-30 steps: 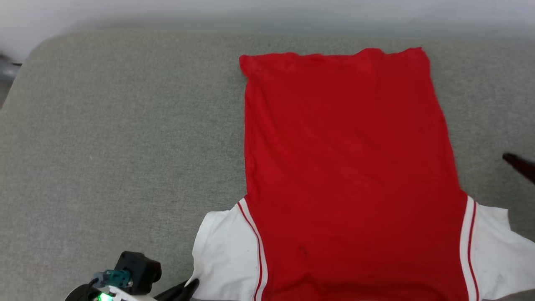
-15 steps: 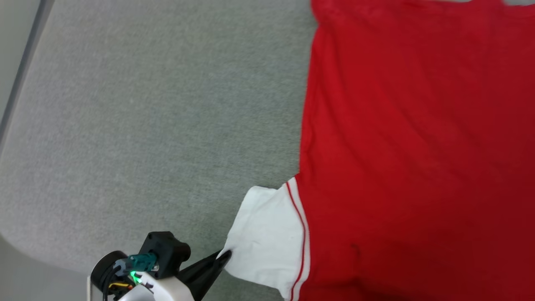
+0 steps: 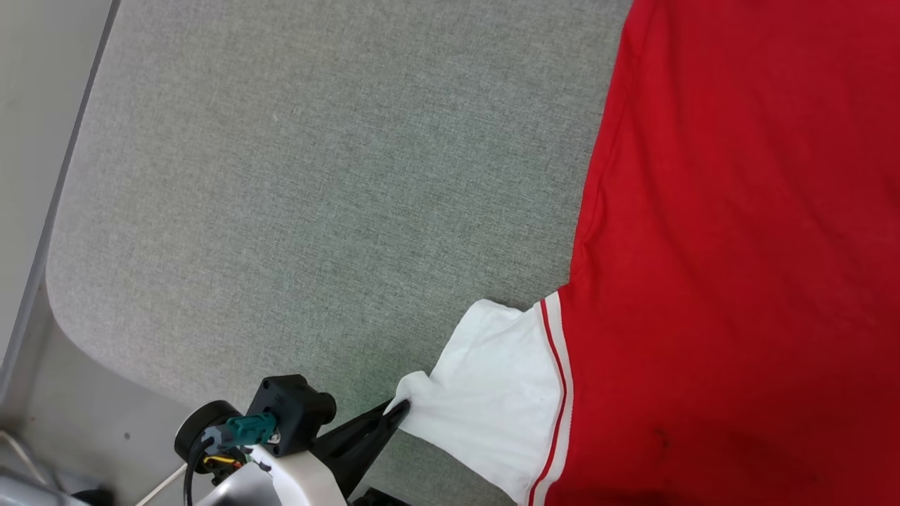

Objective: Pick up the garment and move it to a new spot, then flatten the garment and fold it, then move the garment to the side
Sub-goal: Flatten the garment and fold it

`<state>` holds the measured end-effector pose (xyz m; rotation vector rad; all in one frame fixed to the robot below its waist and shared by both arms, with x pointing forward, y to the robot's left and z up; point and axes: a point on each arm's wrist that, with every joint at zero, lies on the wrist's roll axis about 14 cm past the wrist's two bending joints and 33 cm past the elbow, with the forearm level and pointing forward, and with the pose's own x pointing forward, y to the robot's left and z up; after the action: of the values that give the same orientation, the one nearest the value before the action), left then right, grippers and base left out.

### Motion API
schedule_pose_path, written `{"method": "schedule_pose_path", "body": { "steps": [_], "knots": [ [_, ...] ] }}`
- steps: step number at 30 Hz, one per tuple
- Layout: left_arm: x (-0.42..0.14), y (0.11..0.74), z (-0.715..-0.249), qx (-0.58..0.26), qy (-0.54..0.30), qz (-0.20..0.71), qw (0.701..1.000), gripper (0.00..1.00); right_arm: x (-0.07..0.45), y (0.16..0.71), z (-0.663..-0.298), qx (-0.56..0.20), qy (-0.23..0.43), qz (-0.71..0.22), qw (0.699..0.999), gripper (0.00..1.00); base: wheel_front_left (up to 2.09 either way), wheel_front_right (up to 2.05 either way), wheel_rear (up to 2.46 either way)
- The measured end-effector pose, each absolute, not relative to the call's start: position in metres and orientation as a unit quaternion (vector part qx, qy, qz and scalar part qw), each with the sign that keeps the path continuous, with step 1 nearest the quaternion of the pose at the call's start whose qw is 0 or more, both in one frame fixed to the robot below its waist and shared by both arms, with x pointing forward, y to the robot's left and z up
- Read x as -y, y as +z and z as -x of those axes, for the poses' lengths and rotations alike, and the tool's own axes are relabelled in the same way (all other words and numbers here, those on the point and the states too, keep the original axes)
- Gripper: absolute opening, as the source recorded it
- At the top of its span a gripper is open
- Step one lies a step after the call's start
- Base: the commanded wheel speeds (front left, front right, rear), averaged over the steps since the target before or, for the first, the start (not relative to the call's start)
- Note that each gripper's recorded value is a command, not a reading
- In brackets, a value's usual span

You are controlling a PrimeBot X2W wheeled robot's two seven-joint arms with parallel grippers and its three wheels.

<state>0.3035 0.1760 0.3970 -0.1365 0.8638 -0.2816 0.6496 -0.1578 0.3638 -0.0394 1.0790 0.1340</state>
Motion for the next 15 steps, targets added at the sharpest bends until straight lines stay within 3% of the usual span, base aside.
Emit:
{"method": "schedule_pose_path", "body": {
  "steps": [6, 7, 8, 9, 15],
  "knots": [
    [-0.179, 0.392, -0.306, -0.418, -0.128, 0.068, 0.897, 0.0, 0.15, 0.347, -0.652, -0.519, 0.074, 0.038, 0.851, 1.0, 0.0, 0.0, 0.0],
    [-0.179, 0.391, -0.306, -0.418, -0.127, 0.069, 0.897, 0.0, 0.149, 0.345, -0.652, -0.52, 0.075, 0.039, 0.85, 0.73, 0.0, 0.0, 0.0],
    [-0.179, 0.391, -0.306, -0.419, -0.126, 0.07, 0.897, 0.0, 0.149, 0.344, -0.652, -0.521, 0.075, 0.041, 0.849, 0.2, 0.0, 0.0, 0.0],
    [-0.18, 0.39, -0.305, -0.42, -0.125, 0.07, 0.896, 0.0, 0.149, 0.343, -0.653, -0.521, 0.076, 0.044, 0.849, 0.0, 0.0, 0.0, 0.0],
    [-0.182, 0.391, -0.31, -0.409, -0.124, 0.066, 0.902, 0.0, 0.151, 0.343, -0.65, -0.518, 0.077, 0.046, 0.851, 0.0, 0.0, 0.0, 0.0]
  ]
}}
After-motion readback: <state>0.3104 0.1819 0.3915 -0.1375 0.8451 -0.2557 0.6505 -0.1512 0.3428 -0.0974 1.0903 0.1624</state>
